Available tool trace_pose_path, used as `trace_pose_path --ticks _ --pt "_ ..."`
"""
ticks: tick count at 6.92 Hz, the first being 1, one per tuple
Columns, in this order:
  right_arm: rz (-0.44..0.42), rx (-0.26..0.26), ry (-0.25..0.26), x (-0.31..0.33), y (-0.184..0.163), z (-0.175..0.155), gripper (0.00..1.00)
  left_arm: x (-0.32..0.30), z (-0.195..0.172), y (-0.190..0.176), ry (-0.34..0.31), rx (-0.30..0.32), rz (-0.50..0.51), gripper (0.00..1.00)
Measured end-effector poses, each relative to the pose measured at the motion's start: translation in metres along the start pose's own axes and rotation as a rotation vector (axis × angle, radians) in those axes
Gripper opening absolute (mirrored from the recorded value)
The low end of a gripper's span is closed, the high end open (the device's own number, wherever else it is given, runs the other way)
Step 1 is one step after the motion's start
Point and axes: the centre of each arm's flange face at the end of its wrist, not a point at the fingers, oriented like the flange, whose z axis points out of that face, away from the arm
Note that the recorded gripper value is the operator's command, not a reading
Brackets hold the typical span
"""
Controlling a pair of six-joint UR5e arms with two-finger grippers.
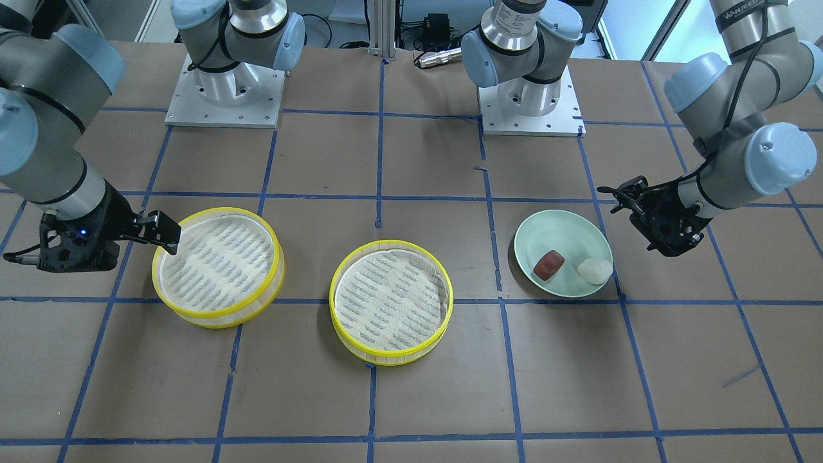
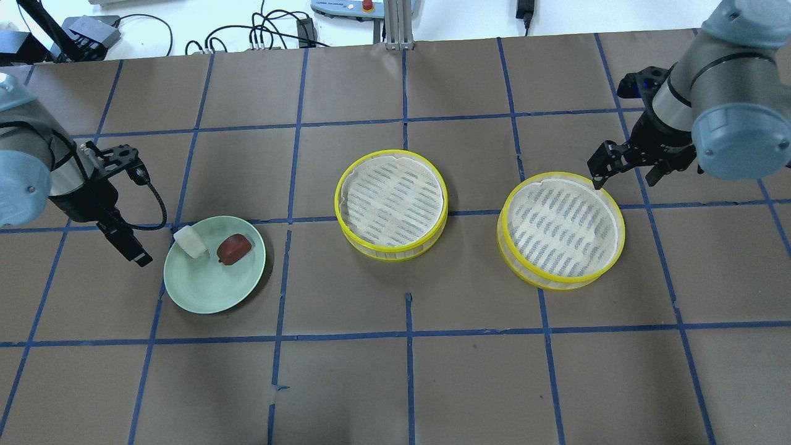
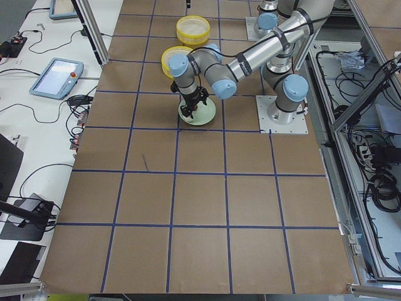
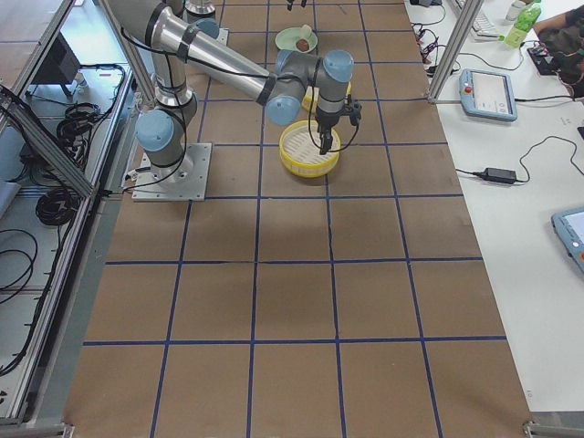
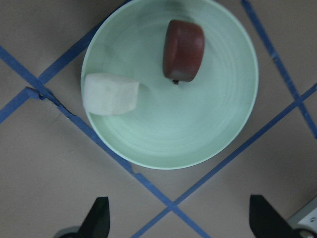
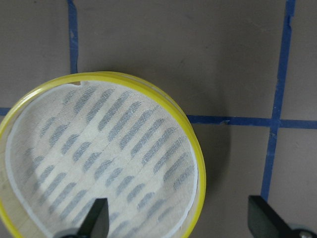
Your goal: Stack buns with steamer
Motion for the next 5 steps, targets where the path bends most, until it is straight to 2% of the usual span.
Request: trace_pose_path --ticks 1,2,3,4,5 --pt "-0.005 0.02 0.008 0.007 -0.005 0.035 1.0 -0.014 0.018 -0.005 0.006 0.063 0.083 0.95" --pt "-0.007 0.029 0.011 0.014 -0.007 0.062 0.97 -0.029 0.039 -0.013 0.009 0.107 0.17 0.87" --pt "-0.005 0.03 0.009 0.017 -0.007 0.077 0.54 -0.04 0.057 -0.018 0.011 0.136 0.256 0.57" --pt "-0.002 0.039 0.014 0.019 -0.008 0.081 0.24 -0.045 0.068 -0.024 0.021 0.169 0.296 0.49" --pt "0.002 0.052 0.025 0.02 -0.008 0.075 0.08 -0.044 0.071 -0.03 0.025 0.193 0.312 0.5"
